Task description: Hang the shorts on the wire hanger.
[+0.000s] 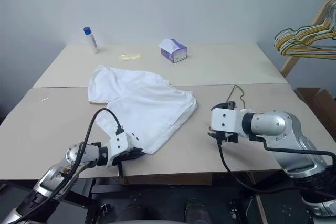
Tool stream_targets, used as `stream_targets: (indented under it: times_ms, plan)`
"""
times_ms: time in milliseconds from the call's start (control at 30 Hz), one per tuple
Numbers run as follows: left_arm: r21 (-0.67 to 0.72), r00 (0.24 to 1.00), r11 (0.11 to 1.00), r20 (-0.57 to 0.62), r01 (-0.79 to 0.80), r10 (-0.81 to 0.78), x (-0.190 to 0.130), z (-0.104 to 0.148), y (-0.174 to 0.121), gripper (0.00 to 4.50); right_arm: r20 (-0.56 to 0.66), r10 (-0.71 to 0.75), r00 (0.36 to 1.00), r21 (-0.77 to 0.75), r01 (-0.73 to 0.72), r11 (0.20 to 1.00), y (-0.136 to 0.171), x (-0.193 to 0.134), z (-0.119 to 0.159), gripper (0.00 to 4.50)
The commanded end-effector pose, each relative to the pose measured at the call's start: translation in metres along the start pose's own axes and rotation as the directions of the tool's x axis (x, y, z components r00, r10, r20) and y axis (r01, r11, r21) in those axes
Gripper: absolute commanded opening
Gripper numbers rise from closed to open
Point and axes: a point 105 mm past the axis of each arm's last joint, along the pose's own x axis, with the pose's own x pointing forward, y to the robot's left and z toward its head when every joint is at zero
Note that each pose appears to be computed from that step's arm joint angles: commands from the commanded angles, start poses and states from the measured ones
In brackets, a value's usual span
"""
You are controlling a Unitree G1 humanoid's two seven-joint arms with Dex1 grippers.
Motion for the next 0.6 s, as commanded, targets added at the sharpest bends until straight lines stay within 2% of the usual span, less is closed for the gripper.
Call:
stream_targets:
  times_ms: [33, 67, 233, 333, 467, 600]
  plan:
    - [0.034, 0.999, 0.999, 0.035, -0.034, 0.033, -0.025, 0.013, 0.011, 0.06, 0.016, -0.019, 1.0, -0.014, 0.019, 1.0, -0.009, 0.01, 0.001, 4.5]
    - [0.039, 0.998, 0.999, 0.054, -0.022, 0.02, -0.033, 0.018, 0.01, 0.06, 0.026, 0.002, 1.0, 0.002, -0.002, 1.0, -0.009, 0.014, 0.0, 4.5]
    - [0.051, 0.99, 0.998, 0.14, -0.033, 0.026, -0.088, 0.041, 0.012, 0.06, -0.035, -0.147, 0.989, -0.166, 0.139, 0.976, -0.034, 0.048, -0.014, 4.5]
    - [0.053, 0.984, 0.997, 0.174, -0.06, 0.05, -0.112, 0.052, 0.013, 0.06, -0.001, -0.157, 0.988, -0.258, 0.152, 0.954, -0.035, 0.067, -0.015, 4.5]
    - [0.04, 0.979, 0.997, 0.199, -0.06, 0.051, -0.127, 0.059, 0.008, 0.06, 0.056, -0.149, 0.987, -0.326, 0.159, 0.932, -0.03, 0.091, -0.011, 4.5]
    - [0.031, 0.978, 0.996, 0.194, -0.085, 0.077, -0.129, 0.06, 0.008, 0.06, 0.122, -0.103, 0.987, -0.358, 0.141, 0.923, -0.021, 0.107, -0.002, 4.5]
